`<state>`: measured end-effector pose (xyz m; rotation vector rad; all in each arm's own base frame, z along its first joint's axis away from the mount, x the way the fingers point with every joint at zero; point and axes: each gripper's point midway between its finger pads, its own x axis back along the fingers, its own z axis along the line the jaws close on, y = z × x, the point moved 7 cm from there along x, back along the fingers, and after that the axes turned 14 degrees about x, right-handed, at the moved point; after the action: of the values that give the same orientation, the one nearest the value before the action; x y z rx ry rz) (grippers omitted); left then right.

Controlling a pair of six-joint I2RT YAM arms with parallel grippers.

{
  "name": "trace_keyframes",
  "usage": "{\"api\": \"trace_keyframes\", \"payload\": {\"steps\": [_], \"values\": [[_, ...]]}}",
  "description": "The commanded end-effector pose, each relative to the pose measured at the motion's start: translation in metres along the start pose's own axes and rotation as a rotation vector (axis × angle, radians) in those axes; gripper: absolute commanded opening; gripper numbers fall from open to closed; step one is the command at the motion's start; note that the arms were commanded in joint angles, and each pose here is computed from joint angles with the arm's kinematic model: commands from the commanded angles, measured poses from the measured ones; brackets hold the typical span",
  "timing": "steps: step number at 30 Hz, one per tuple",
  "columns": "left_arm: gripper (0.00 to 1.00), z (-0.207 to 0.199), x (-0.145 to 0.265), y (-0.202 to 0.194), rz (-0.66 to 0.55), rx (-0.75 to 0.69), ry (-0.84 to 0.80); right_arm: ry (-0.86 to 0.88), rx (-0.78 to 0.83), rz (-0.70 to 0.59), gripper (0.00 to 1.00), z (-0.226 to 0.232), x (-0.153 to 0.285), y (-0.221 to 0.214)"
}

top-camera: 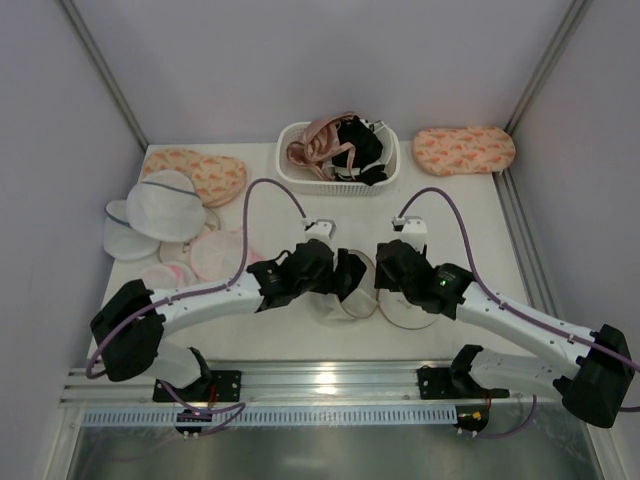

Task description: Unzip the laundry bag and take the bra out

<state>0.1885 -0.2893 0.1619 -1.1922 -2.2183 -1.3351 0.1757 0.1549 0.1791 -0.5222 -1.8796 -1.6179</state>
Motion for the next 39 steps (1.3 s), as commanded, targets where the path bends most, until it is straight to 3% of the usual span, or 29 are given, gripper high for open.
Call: {"api": "trace_keyframes", "payload": {"steps": [1,4,5,7,14,20,23,33,35,37,39], "values": [[0.71,0.006,-0.005,-0.002,-0.002,-0.095,0.099,-0.016,-0.021,-0.027,0.61,-0.002,0.001,0.003],[0.45,0.014,-0.010,-0.006,0.007,-0.108,0.148,0.005,-0.017,-0.032,0.61,0.000,0.000,0.004],[0.25,0.016,-0.009,-0.007,0.008,-0.112,0.156,0.036,-0.017,-0.041,0.61,0.004,0.000,0.005],[0.01,0.019,-0.008,-0.007,-0.004,-0.110,0.167,0.080,-0.015,-0.050,0.59,0.009,-0.001,0.005],[0.00,0.034,-0.002,-0.016,-0.021,-0.079,0.172,0.377,0.034,-0.061,0.38,0.054,-0.014,0.011],[0.00,0.041,-0.005,-0.026,-0.012,-0.045,0.149,0.446,0.060,-0.018,0.37,0.082,-0.038,0.014],[0.00,0.041,-0.005,-0.028,-0.013,-0.029,0.134,0.380,0.075,0.014,0.44,0.086,-0.054,0.014],[0.00,0.041,-0.003,-0.029,-0.021,-0.011,0.108,0.306,0.113,0.053,0.45,0.101,-0.091,0.006],[0.00,0.041,-0.003,-0.029,-0.019,-0.009,0.108,0.246,0.129,0.069,0.51,0.099,-0.097,0.007],[0.00,0.042,-0.002,-0.030,-0.018,-0.010,0.109,0.136,0.186,0.118,0.66,0.093,-0.107,-0.002],[0.00,0.044,-0.002,-0.031,-0.017,-0.009,0.110,0.116,0.216,0.147,0.70,0.093,-0.110,-0.011]]}}
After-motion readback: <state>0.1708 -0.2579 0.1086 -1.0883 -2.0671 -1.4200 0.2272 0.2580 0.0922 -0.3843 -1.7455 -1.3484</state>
